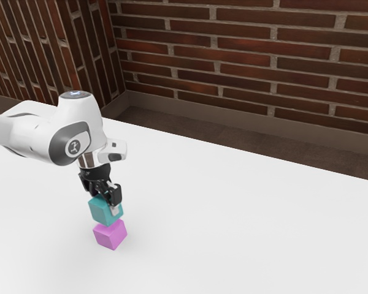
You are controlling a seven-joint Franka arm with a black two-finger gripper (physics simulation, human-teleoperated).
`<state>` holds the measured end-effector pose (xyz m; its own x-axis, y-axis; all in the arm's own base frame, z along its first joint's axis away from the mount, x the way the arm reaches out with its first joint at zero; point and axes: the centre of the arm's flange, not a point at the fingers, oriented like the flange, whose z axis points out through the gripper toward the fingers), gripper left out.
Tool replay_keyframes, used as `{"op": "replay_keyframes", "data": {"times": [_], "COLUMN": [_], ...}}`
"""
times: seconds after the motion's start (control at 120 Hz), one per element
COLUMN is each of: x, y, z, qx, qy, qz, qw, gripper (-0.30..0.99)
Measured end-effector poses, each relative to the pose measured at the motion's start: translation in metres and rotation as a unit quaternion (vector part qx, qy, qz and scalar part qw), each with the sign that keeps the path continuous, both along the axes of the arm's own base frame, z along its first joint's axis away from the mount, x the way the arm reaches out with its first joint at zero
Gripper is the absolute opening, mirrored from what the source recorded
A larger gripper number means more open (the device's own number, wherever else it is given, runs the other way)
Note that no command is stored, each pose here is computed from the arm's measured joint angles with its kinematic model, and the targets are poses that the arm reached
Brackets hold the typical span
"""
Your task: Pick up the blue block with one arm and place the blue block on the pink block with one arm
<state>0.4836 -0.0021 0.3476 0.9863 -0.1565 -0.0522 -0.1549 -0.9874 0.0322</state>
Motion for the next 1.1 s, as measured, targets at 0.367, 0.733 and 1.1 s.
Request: {"op": "replay_keyframes", "data": {"times": [0.367, 0.733, 1.1], "x": [-0.005, -0.012, -0.012], "y": [-0.001, -0.002, -0.004], "z": [0.009, 0.004, 0.012], "qx": [0.002, 0.002, 0.0], "qy": [-0.011, -0.002, -0.01], "qz": [-0.005, -0.001, -0.004], "qw": [1.0, 1.0, 1.0], "gripper": [0.39, 0.41, 0.6]}}
